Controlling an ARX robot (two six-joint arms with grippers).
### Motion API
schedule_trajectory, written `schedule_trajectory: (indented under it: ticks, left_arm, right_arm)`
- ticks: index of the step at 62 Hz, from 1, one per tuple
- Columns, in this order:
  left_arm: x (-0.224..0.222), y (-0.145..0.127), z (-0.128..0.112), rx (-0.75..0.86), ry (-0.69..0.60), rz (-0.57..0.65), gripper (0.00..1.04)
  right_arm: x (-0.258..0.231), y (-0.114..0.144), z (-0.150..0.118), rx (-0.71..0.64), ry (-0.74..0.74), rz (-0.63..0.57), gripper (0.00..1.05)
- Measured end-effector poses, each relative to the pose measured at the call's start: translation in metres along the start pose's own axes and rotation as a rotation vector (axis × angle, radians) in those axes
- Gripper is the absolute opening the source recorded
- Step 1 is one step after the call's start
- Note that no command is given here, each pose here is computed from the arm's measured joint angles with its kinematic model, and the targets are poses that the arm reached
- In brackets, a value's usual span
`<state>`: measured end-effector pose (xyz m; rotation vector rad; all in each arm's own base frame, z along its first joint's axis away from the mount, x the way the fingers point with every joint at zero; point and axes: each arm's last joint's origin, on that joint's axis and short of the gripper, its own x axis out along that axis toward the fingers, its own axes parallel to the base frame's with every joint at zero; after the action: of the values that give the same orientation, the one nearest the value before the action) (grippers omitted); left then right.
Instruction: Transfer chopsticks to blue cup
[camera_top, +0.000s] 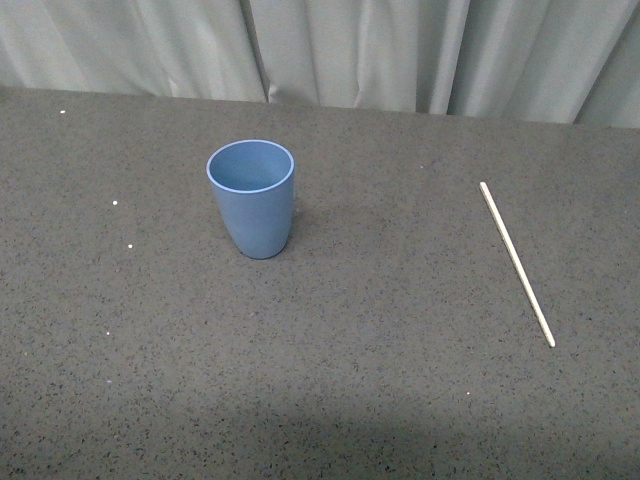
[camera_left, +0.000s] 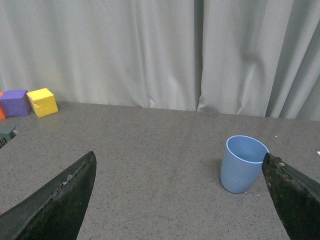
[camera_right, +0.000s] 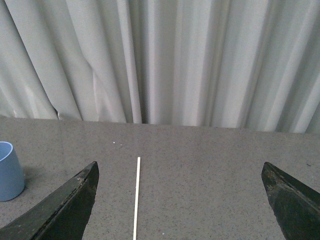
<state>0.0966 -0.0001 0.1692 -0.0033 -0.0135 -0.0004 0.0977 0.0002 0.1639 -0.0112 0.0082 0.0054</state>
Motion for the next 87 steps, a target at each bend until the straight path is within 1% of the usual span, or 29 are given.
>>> schedule_trajectory:
  ticks: [65, 67, 71, 73, 74, 78, 80, 87]
  left_arm:
    - [0.0, 0.0, 0.0, 0.0, 0.0, 0.0, 0.98]
    - [0.0, 0.0, 0.0, 0.0, 0.0, 0.0, 0.98]
    - [0.0, 0.0, 0.0, 0.0, 0.0, 0.002, 0.98]
    - [0.0, 0.0, 0.0, 0.0, 0.0, 0.0, 0.98]
    - [0.0, 0.0, 0.0, 0.0, 0.0, 0.0, 0.98]
    - [0.0, 0.0, 0.0, 0.0, 0.0, 0.0, 0.98]
    - [0.0, 0.0, 0.0, 0.0, 0.0, -0.001, 0.98]
    - [0.0, 0.0, 0.0, 0.0, 0.0, 0.0, 0.98]
  right_arm:
    - [0.0, 0.0, 0.0, 0.0, 0.0, 0.0, 0.95]
    - [0.0, 0.0, 0.0, -0.024, 0.009, -0.036, 0.95]
    - [0.004, 0.0, -0.002, -0.164, 0.101, -0.22, 0.95]
    - [0.007, 0.001, -0.003, -0.22, 0.143, -0.239, 0.95]
    - [0.009, 0.001, -0.005, -0.253, 0.166, -0.233, 0.95]
    - [0.018, 0.003, -0.007, -0.293, 0.206, -0.18, 0.95]
    - [0.027, 0.005, -0.004, -0.294, 0.226, -0.131, 0.95]
    - [0.056, 0.008, 0.006, -0.252, 0.282, -0.026, 0.95]
